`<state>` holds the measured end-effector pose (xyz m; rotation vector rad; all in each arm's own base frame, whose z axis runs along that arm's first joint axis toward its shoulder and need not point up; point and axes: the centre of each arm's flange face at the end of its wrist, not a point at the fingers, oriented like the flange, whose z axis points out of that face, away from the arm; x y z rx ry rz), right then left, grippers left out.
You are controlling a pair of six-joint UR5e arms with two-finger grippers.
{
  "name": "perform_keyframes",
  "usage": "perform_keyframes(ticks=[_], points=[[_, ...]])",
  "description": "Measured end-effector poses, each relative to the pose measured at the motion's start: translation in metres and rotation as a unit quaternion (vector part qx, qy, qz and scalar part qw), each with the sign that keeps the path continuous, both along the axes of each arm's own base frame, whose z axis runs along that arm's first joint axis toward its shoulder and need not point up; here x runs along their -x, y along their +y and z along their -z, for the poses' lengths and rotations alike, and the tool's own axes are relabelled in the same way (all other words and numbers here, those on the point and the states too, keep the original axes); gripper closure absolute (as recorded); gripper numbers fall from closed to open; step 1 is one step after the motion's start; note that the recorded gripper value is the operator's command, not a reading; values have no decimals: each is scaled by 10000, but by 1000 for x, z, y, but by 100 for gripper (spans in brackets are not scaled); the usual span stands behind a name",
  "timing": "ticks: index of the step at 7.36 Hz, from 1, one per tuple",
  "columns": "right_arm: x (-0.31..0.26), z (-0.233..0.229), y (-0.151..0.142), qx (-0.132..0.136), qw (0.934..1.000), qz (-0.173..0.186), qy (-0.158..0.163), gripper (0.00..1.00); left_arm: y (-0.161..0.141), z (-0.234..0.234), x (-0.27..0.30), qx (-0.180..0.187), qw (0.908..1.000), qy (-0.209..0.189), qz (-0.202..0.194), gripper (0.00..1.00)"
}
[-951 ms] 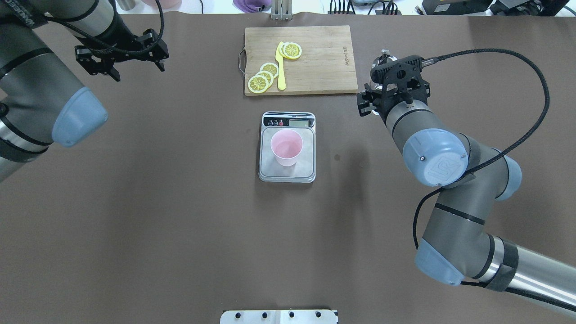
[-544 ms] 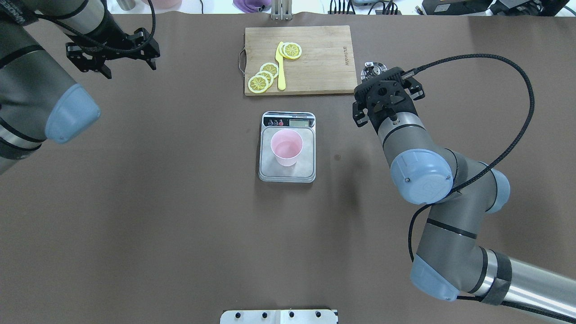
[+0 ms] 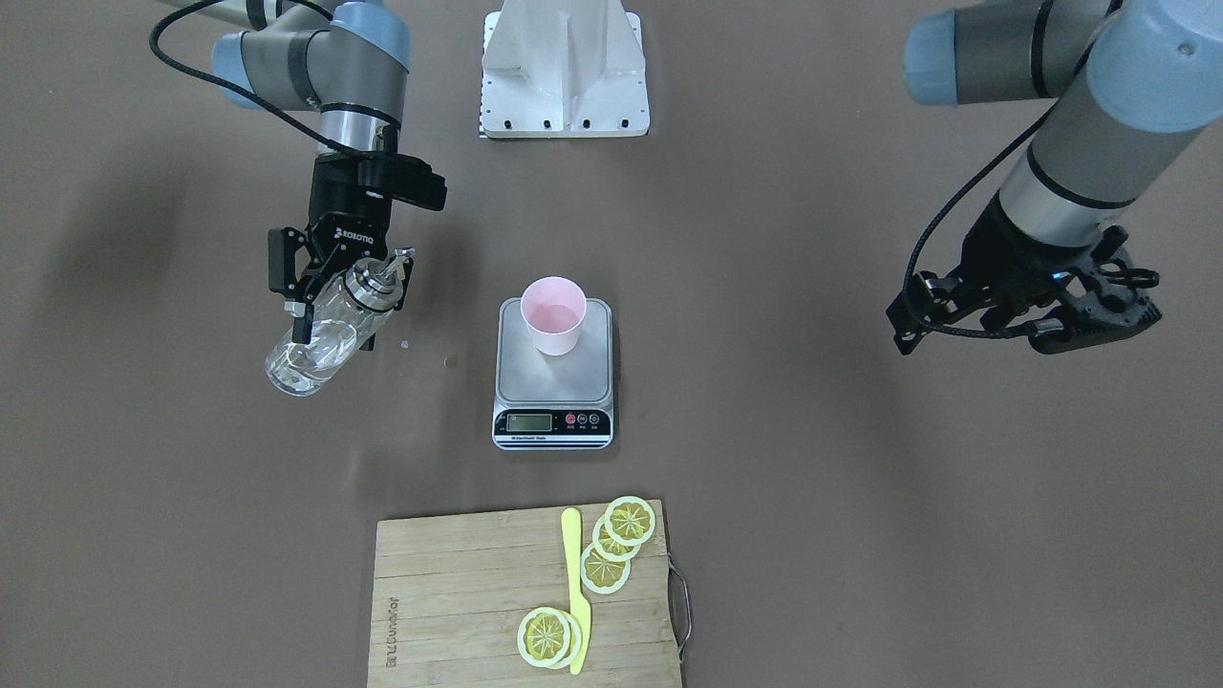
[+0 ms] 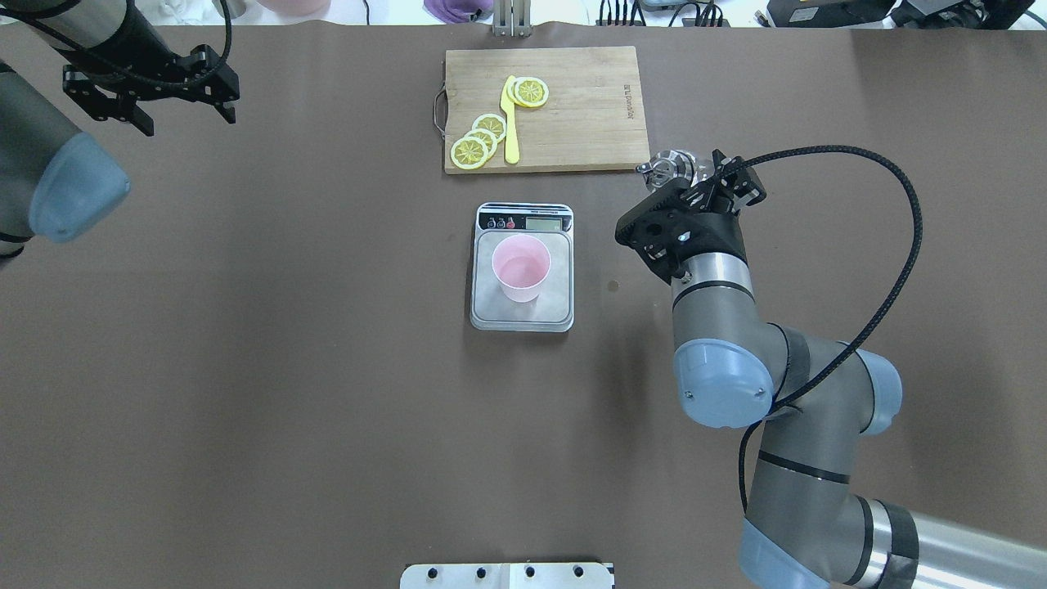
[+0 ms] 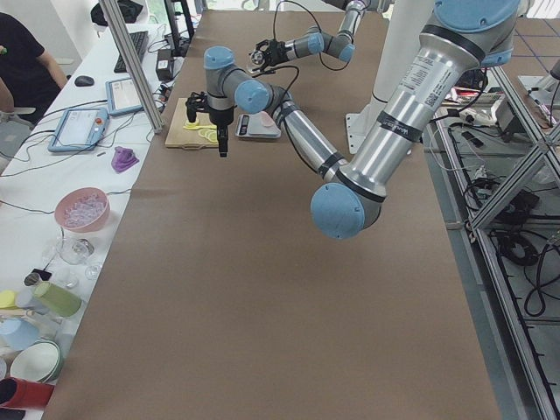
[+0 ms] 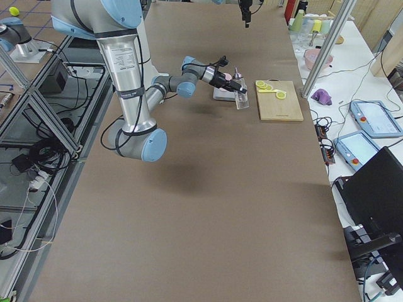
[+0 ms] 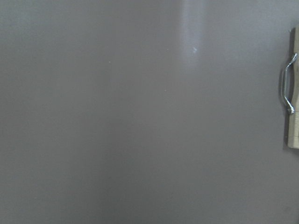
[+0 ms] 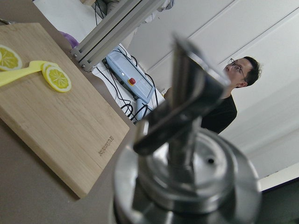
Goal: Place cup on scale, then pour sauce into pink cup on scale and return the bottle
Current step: 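Lift the sauce bottle with the right gripper and carry it toward the pink cup, then tilt the sauce bottle with the right gripper, spout over the pink cup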
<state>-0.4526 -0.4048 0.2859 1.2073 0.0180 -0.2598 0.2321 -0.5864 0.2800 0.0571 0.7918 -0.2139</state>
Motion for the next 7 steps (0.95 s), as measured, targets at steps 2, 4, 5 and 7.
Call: perform_keyframes(ticks=[2,4,5,7], points=[[15,-1,18,-218,9976,-118,650,100,7,-26,22,-52,9999,-83,-112,2],[28,0,32,-450,9913,-287,1203,100,10,-51,41,-81,9996,-194,-205,2],[33,2,36,-548,9878,-355,1412,100,14,-65,47,-37,9994,-246,-225,2],[44,5,40,-708,9813,-461,1730,100,23,-81,56,24,9993,-291,-214,2]])
